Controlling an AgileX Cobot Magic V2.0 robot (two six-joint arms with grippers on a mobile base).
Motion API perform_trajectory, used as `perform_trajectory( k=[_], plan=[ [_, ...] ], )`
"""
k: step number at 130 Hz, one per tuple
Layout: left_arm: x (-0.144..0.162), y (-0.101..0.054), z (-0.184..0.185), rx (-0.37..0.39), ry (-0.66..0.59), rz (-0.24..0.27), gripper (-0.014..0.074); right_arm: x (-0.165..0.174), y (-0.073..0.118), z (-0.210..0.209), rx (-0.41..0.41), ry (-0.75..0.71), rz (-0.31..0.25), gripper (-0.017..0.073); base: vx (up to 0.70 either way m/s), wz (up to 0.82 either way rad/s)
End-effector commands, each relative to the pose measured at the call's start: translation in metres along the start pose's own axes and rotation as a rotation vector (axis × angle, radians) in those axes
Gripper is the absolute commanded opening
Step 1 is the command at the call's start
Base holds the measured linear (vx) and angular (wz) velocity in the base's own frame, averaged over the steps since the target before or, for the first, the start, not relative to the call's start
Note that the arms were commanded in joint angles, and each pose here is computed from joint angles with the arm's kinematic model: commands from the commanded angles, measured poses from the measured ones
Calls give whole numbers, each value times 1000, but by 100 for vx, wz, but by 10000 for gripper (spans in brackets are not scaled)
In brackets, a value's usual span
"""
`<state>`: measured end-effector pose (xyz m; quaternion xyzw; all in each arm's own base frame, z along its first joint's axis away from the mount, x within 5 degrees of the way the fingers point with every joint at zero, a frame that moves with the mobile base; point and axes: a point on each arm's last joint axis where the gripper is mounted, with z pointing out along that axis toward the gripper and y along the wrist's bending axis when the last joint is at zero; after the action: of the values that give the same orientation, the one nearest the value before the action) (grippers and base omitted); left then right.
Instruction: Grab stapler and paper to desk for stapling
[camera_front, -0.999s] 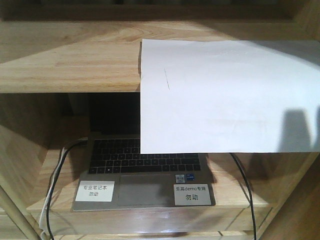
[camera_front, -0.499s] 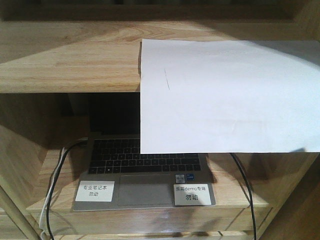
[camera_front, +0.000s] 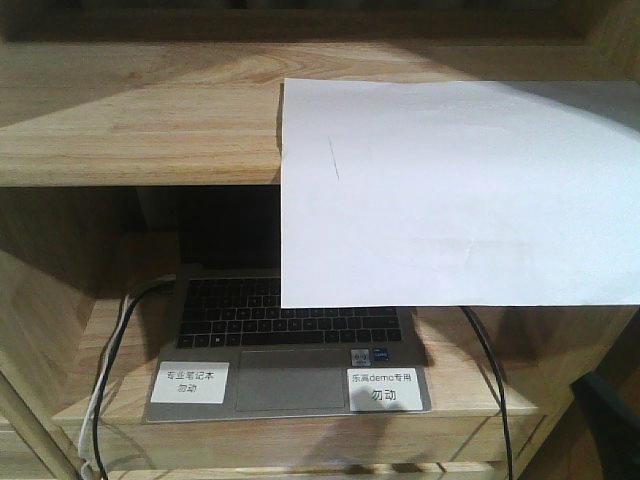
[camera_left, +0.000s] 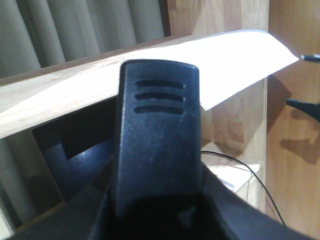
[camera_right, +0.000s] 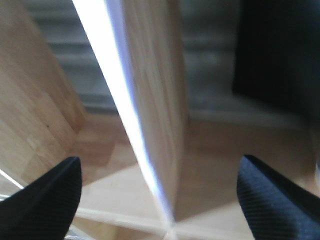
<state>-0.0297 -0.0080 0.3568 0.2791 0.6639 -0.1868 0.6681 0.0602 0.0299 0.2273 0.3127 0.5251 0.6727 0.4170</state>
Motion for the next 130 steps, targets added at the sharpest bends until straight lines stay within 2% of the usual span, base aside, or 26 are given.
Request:
perform_trajectory(
  k=[1,2,5,11,24,52,82,110,130],
  plan=[
    [-17,3,-1,-25,-119,-16,-6,-4,8,0,-116,-53,-154,594,0,0],
    [-17,3,-1,-25,-119,-16,-6,-4,8,0,-116,-53,-154,594,0,0],
    [-17,3,-1,-25,-119,-16,-6,-4,9,-1,-126,-59,-204,594,0,0],
    [-17,3,-1,-25,-119,-16,-6,-4,11,-1,-139,-68,-246,594,0,0],
    [-17,3,-1,-25,-119,-16,-6,-6,14,-1,-173,-98,-273,594,0,0],
    [-17,3,-1,-25,-118,-16,-6,-9,13,5,-157,-131,-249,594,0,0],
    [-17,3,-1,-25,-118,-16,-6,-10,8,24,-138,-147,-183,594,0,0],
    [-17,3,-1,-25,-118,-16,-6,-8,6,41,-182,-128,-175,594,0,0],
    [-17,3,-1,-25,-118,-16,-6,-4,14,59,-227,-103,-200,594,0,0]
  ],
)
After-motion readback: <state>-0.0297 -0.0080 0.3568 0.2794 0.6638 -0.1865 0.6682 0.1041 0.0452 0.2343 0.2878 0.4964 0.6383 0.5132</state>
